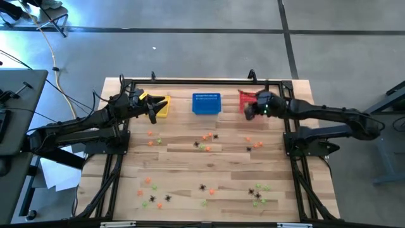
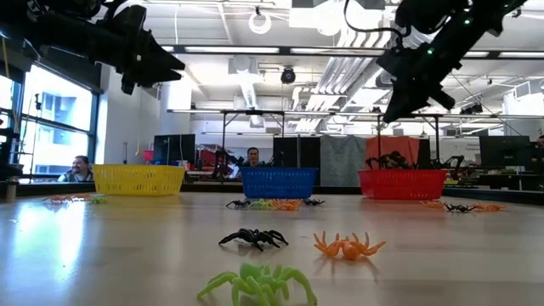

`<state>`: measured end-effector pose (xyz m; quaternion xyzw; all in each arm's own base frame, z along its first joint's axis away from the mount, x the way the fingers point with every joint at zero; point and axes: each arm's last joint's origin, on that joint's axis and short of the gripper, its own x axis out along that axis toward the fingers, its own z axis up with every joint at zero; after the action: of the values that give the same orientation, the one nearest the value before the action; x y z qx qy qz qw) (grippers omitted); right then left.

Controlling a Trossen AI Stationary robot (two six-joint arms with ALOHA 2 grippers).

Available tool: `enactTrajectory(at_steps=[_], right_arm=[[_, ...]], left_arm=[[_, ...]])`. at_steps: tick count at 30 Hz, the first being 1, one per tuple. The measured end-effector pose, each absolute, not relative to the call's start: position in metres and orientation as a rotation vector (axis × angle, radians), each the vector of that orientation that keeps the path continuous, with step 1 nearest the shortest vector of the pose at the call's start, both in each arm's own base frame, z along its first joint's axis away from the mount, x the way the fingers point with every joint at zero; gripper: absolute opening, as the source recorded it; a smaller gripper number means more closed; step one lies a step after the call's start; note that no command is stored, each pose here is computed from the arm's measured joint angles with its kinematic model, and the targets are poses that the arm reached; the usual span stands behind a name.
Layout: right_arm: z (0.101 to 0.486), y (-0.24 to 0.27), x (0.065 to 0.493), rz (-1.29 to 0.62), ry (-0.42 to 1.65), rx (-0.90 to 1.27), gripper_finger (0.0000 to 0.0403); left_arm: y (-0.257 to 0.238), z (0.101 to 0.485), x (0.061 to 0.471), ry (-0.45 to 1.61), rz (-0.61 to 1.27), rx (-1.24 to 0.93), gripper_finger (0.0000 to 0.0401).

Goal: Sort Halloween decoration
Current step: Put the green spider toy into the red basket, then put the orange spider toy into the blue basket

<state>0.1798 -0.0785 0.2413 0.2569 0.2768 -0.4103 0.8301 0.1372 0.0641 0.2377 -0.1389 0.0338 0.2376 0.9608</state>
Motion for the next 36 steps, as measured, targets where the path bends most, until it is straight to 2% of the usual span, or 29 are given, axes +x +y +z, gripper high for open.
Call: enactTrajectory(at_steps=[4, 12, 20, 24, 31, 36], right_arm=[[0.241, -0.100, 0.177, -0.958, 0.605, 0.552, 0.0000], [0.212, -0.131, 0.170, -1.064, 0.805, 0.587, 0.0000], [0.203, -0.136, 0.172, -1.061, 0.853, 0.618, 0.0003], [0.203, -0.135, 0.173, -1.030, 0.856, 0.639, 0.0024], [0.202, -0.135, 0.173, -1.029, 0.854, 0.644, 0.0084], [0.215, -0.131, 0.178, -0.912, 0.878, 0.734, 0.0104]], left_arm=[[0.064, 0.238, 0.137, 0.071, 0.481, -0.271, 0.0135], [0.064, 0.238, 0.137, 0.072, 0.481, -0.270, 0.0135], [0.064, 0.236, 0.137, 0.088, 0.481, -0.256, 0.0135], [0.064, 0.236, 0.137, 0.097, 0.482, -0.257, 0.0135], [0.064, 0.235, 0.137, 0.100, 0.482, -0.257, 0.0135], [0.064, 0.235, 0.137, 0.100, 0.482, -0.257, 0.0135]])
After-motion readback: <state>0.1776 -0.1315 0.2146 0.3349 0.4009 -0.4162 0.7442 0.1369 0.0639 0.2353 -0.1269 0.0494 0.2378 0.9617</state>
